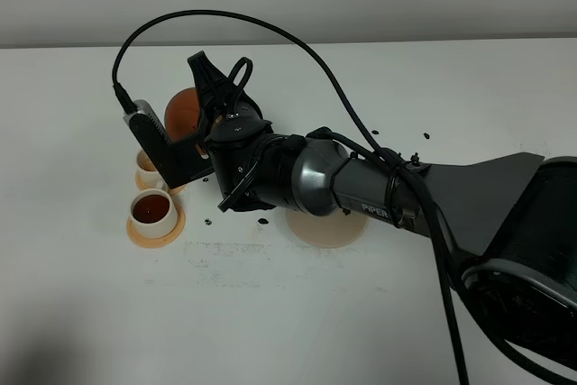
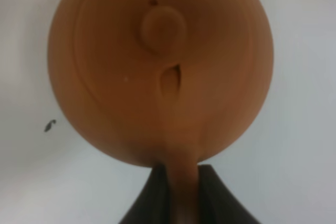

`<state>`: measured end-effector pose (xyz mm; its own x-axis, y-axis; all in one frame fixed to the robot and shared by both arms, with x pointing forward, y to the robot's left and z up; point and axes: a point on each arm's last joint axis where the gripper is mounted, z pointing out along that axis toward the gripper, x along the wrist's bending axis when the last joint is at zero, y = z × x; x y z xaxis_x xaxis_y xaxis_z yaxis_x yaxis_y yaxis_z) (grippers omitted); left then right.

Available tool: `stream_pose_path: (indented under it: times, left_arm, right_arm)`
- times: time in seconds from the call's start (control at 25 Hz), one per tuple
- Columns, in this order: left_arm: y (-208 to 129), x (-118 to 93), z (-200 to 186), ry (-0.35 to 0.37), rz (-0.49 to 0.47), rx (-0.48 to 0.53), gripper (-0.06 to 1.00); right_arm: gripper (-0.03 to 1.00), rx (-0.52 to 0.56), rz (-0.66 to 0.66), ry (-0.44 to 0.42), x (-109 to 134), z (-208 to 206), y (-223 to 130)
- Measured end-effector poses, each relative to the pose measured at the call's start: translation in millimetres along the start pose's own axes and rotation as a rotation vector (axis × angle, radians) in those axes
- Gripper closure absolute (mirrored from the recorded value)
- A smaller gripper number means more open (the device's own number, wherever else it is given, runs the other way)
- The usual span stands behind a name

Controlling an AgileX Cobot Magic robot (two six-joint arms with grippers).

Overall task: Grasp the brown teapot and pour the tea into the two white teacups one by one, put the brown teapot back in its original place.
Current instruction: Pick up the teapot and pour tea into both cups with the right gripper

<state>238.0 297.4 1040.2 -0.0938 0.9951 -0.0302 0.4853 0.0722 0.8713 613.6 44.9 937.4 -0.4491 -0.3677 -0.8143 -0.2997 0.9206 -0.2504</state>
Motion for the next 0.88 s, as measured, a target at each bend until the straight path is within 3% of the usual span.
stream_pose_path:
  times: [0.88]
  left_arm:
    - [0.0,0.0,0.0,0.000,0.001,0.000,0.83]
  right_arm:
    - [0.88,0.010,-0.093,-0.032,-2.9,0.0,-0.8]
